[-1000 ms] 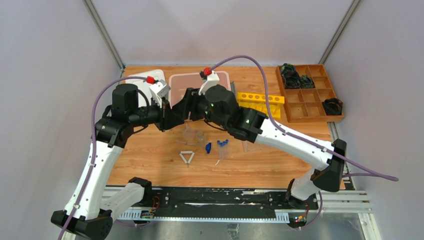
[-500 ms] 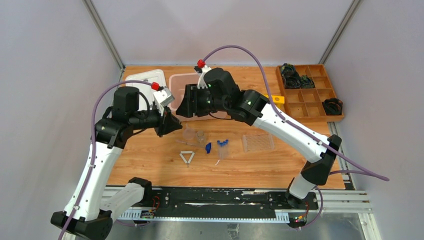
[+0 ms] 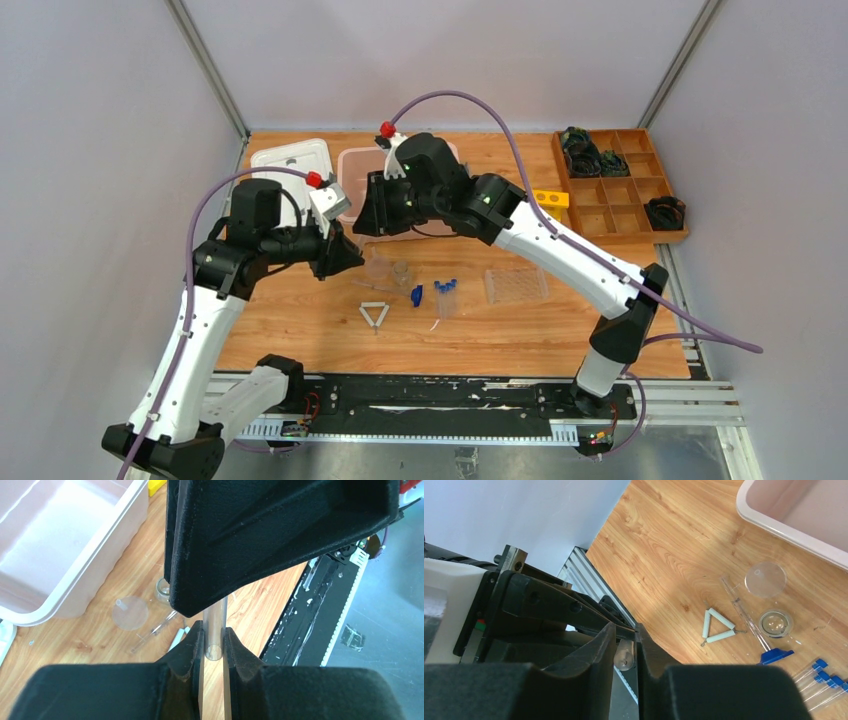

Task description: Organize the chemistry lab equipment

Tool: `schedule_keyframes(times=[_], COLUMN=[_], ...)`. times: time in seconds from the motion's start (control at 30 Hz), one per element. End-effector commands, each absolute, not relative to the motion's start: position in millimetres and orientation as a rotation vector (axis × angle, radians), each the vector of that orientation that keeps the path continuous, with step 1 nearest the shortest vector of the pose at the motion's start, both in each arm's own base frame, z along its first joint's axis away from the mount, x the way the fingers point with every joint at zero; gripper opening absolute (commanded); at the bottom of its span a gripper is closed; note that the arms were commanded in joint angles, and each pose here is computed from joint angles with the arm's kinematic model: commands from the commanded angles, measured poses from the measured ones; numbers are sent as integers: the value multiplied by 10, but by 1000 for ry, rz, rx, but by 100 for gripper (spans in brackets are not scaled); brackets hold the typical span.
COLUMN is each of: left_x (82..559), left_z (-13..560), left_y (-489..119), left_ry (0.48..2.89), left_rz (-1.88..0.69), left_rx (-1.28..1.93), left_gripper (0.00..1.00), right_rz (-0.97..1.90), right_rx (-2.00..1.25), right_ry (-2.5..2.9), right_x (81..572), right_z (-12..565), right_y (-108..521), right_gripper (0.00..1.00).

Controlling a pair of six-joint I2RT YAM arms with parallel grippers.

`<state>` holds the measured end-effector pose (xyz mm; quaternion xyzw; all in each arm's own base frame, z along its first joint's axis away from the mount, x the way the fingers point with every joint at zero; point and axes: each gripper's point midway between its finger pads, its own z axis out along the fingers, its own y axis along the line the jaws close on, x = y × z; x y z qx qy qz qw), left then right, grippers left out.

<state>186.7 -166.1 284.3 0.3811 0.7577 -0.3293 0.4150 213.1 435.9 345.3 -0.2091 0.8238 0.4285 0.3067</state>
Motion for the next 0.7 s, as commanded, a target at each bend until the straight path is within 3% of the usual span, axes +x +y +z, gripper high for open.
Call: schedule_keyframes(times=[0.0,0.07,0.13,0.17,0.2,0.27,0.33,0.37,0.5,0.67], left_x=[1855,1864,1872,1880,1894,1929,2005,2056,2180,2219], left_z=[2928,2927,2923,2925,2924,2927,2905,2891,2849,2844], left_y=[-1678,-1677,-1678,-1677,-1675,-1659,-1627,-1605,-1549,-1544], left_ry=[1857,1860,1863,1866,1873,1888,1923,1944,1994,2004], left_rz=[-824,-822,-822,-821,-818,-802,-772,-751,-697,-689], left_rx=[979,977,976,973,967,948,916,895,849,843], left_gripper=[0,0,1,10,26,53,91,99,100,100], right_rz=[1153,1167,1177,1183,1191,1184,1152,1120,985,500], right_rx=[-577,-575,-575,-576,-574,-548,-497,-450,-294,-61], right_ry=[2186,2197,2203,2207,2211,2229,2223,2227,2236,2265], right_x=[2092,2083,2085,2083,2087,2132,2218,2319,2590,2997], right_z=[3509,3499,3493,3493,3496,3466,3486,3463,3346,2961], right_y=[4290,4277,4264,4255,4234,4127,3906,3747,3073,1908], right_gripper=[22,22,15,6,1,0,0,0,0,0])
